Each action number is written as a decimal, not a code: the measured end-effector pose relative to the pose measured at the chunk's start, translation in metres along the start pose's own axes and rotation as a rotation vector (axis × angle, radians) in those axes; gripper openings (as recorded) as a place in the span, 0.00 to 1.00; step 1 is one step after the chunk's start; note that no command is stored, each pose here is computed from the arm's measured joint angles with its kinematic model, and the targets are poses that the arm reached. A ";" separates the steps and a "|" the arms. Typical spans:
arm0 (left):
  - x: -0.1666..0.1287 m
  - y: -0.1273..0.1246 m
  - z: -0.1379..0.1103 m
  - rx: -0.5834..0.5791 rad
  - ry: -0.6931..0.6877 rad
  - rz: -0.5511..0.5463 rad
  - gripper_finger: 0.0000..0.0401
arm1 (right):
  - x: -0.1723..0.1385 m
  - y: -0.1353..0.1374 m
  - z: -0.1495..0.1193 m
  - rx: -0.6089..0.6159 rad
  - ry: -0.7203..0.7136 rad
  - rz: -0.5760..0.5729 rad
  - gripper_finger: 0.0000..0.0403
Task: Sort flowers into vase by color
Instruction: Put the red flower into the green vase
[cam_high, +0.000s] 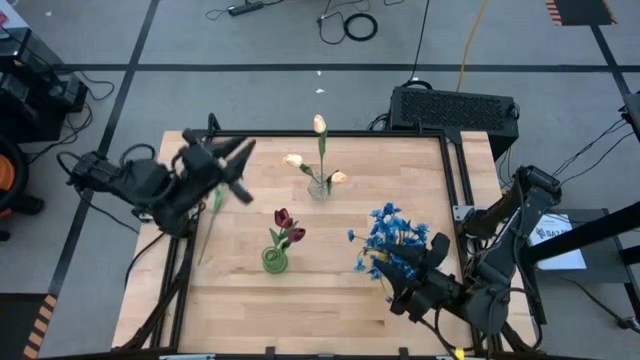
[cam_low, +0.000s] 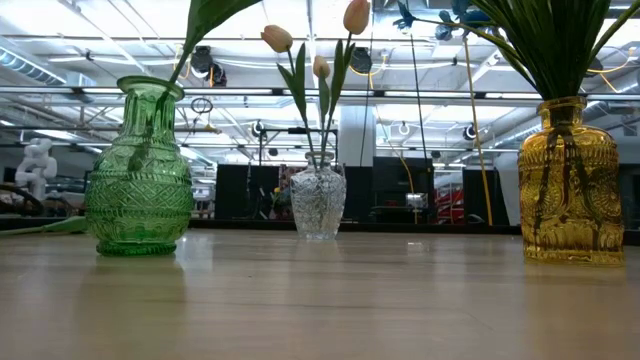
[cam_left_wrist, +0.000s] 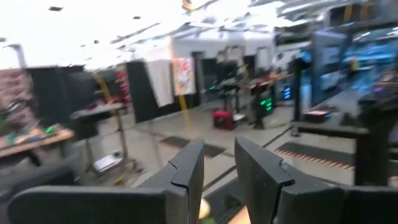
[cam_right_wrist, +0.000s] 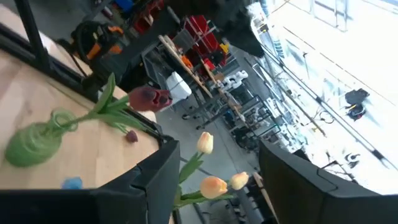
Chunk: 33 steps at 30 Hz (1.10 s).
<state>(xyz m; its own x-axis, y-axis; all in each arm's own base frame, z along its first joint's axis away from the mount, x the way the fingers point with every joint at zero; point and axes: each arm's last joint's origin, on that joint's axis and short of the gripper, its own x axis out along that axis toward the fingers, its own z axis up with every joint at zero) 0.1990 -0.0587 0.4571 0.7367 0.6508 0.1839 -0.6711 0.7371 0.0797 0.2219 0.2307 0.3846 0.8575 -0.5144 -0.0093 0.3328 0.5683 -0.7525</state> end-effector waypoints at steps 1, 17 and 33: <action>0.005 0.005 0.001 -0.003 0.020 0.025 0.24 | 0.000 0.000 -0.001 -0.017 0.003 -0.001 0.52; 0.051 0.083 -0.009 -0.081 0.336 0.241 0.24 | 0.000 -0.003 -0.013 -0.078 0.023 0.015 0.52; 0.071 0.101 -0.115 -0.043 1.179 0.566 0.24 | 0.000 -0.001 -0.018 -0.092 0.031 0.021 0.52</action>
<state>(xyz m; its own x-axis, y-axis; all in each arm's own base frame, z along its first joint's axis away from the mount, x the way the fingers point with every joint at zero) 0.1928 0.0832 0.3656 -0.0003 0.6213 -0.7836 -0.9227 0.3019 0.2397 0.2145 0.2189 0.3733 0.8508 -0.5236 -0.0454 0.2761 0.5189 -0.8090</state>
